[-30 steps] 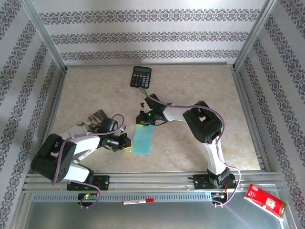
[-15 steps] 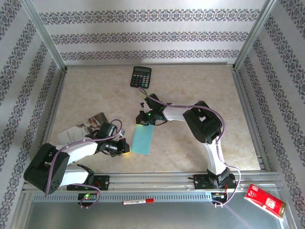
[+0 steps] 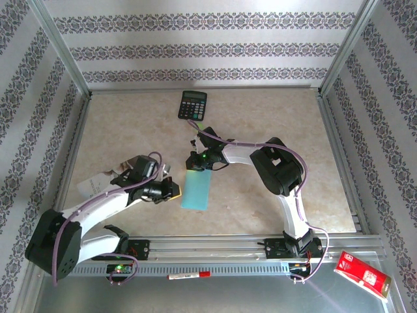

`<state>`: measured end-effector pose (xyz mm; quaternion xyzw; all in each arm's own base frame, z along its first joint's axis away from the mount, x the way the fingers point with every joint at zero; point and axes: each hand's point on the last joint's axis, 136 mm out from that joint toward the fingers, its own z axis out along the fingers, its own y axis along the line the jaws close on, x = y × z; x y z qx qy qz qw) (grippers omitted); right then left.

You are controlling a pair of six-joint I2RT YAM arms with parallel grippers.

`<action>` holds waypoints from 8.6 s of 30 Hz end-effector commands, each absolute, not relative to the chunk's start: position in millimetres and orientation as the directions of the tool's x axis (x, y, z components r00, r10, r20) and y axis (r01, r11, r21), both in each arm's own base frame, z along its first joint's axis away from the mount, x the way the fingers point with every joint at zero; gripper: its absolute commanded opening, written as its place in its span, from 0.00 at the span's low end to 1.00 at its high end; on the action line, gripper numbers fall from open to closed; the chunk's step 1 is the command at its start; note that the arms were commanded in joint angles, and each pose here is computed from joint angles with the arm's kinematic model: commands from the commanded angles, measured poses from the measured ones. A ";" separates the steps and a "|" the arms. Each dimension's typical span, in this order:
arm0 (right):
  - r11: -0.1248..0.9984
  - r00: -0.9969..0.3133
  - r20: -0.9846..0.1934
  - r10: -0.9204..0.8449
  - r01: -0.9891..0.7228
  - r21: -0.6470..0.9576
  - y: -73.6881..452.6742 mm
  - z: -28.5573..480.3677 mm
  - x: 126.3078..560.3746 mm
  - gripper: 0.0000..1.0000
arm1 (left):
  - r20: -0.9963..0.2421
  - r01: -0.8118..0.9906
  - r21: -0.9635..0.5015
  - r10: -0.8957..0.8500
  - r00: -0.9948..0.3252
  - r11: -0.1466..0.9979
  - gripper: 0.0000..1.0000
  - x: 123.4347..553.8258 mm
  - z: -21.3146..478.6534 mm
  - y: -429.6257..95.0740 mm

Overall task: Fold a paper plane with a square sheet of paper (pick it up from the middle)
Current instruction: First fold in half a square sheet of paper at the center of the table, then fold the triangle a second time at the center of the table.

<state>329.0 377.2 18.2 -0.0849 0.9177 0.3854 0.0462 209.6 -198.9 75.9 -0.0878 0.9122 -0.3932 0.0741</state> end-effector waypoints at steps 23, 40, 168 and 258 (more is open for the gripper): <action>0.719 -0.980 -0.085 -0.179 -0.190 0.668 351.7 -1.3 312.2 0.00 | 0.012 -0.189 -0.743 -0.269 -0.963 0.642 0.00 270.1 33.4 -229.4; 0.742 -0.984 -0.077 -0.160 -0.171 0.648 344.2 -8.5 310.3 0.00 | 0.124 -0.217 -0.692 -0.182 -0.975 0.688 0.00 216.6 -8.9 -219.7; 0.724 -0.974 -0.219 -0.051 -0.187 0.664 316.1 83.1 378.4 0.12 | -0.020 -0.086 -0.719 -0.143 -0.990 0.690 0.09 222.0 32.4 -245.6; 0.676 -0.980 -0.111 0.163 0.030 0.736 305.6 42.5 171.6 0.35 | 0.049 -0.182 -0.584 -0.190 -0.981 0.791 0.00 223.7 -24.0 -228.7</action>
